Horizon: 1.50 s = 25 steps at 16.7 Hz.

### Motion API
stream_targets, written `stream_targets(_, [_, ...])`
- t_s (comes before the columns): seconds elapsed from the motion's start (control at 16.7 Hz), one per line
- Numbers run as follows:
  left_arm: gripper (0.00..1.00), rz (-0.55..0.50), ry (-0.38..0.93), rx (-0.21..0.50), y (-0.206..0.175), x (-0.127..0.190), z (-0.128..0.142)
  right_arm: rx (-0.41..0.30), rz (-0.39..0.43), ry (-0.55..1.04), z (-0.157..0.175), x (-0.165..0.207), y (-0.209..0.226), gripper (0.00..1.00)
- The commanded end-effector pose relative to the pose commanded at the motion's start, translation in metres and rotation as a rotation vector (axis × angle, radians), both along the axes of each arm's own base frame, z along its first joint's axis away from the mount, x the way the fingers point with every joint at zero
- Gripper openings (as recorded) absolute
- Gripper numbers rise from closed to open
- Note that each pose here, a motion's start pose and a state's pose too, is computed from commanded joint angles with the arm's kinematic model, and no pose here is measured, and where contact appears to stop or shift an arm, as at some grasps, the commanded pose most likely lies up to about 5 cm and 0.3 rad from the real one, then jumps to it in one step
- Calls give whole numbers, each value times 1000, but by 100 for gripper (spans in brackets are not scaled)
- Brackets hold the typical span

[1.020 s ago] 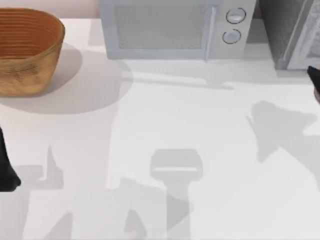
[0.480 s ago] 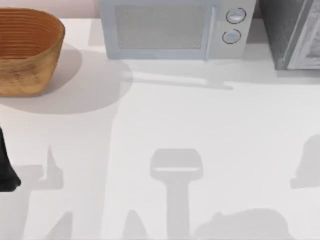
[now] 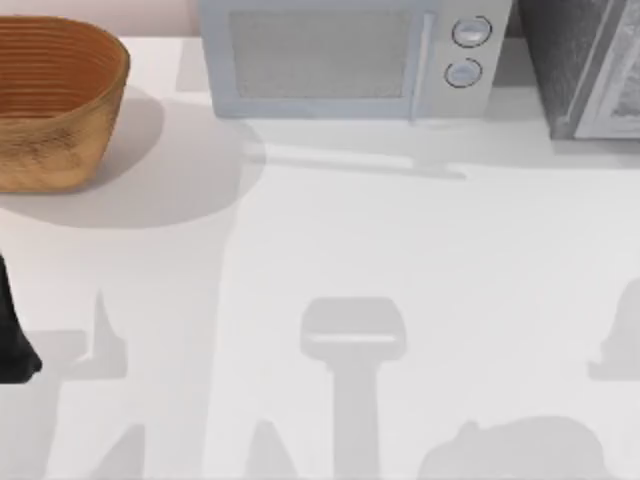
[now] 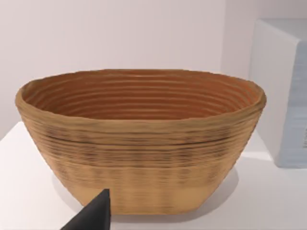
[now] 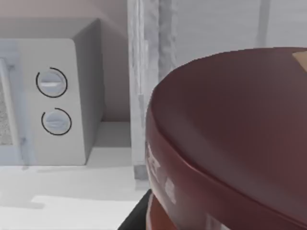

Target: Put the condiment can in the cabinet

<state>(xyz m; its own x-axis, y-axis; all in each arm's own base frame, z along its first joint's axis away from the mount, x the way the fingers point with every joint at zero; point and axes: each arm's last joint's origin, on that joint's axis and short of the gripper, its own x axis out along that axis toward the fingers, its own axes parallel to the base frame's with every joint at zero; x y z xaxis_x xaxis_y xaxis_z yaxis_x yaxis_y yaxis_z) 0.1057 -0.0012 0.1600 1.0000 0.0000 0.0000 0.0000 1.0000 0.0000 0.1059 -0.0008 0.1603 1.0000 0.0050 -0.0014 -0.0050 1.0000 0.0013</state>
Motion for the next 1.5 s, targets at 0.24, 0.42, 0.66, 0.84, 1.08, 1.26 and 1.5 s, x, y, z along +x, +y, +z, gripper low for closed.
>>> stream_targets(0.24, [100, 0, 0, 0, 0, 0, 0, 1, 10, 14, 15, 0, 1, 0])
stream_targets(0.42, [100, 0, 0, 0, 0, 0, 0, 3, 12, 30, 54, 2, 3, 0])
stream_targets(0.66, [100, 0, 0, 0, 0, 0, 0, 7, 5, 35, 136, 14, 7, 0])
stream_targets(0.84, [100, 0, 0, 0, 0, 0, 0, 12, -4, 27, 205, 33, 12, 0])
stream_targets(1.08, [100, 0, 0, 0, 0, 0, 0, 18, -12, -1, 288, 66, 21, 0])
stream_targets(1.26, [100, 0, 0, 0, 0, 0, 0, 17, -12, -13, 332, 94, 30, 0])
stream_targets(1.5, [100, 0, 0, 0, 0, 0, 0, 9, -7, -12, 363, 125, 42, 0])
